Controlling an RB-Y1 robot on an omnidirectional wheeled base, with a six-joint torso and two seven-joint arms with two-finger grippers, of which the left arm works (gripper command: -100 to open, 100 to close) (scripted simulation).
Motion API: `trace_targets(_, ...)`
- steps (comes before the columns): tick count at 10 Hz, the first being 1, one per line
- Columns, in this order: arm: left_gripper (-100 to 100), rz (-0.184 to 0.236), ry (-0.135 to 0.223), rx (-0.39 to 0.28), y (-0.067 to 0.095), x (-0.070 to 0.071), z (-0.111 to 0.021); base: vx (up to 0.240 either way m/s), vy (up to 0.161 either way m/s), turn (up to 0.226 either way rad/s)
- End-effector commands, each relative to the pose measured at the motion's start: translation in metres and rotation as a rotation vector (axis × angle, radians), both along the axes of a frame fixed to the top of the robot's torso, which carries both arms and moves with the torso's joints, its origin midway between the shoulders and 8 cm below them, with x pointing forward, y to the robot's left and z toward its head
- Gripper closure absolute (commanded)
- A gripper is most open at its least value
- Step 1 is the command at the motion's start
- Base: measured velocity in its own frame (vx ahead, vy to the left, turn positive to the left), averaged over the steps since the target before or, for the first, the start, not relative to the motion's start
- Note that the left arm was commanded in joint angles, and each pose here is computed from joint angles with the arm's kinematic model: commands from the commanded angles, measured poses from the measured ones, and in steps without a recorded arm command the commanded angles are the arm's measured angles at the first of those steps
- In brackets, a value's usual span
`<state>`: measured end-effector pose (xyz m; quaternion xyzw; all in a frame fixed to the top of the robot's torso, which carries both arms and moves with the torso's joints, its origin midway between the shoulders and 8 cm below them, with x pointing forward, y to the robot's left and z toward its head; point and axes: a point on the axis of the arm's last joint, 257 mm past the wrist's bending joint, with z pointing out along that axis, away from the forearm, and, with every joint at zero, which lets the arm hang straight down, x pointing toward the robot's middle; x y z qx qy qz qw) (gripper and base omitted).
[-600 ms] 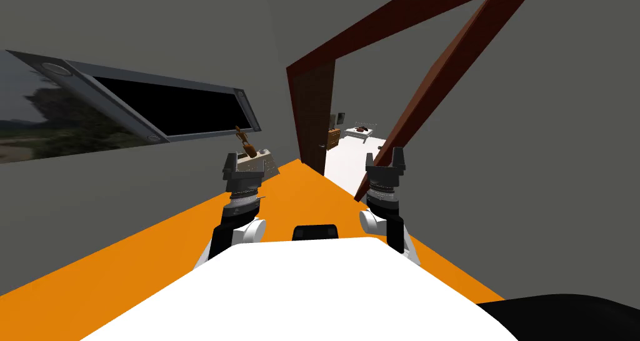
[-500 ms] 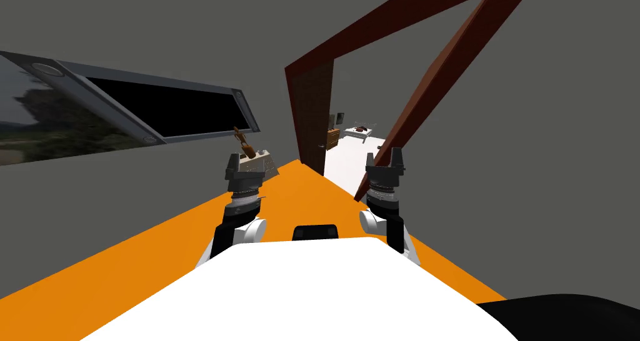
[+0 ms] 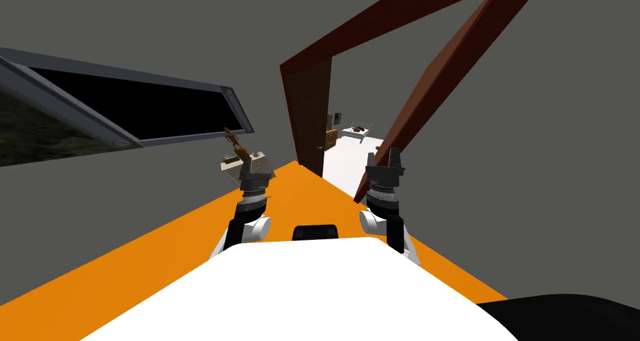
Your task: Push the door open
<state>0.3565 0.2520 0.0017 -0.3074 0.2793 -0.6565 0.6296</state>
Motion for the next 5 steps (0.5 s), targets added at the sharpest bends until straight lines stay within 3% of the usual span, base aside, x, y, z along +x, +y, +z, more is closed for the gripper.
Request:
trace_targets(1,-100,-0.01,0.018,-0.002,-0.002,0.007,-0.011,0.137,0.039,-0.09)
trace_targets(5,-100,-0.027,0.054,-0.005,-0.007,0.022,-0.033,0.114,0.018,-0.064)
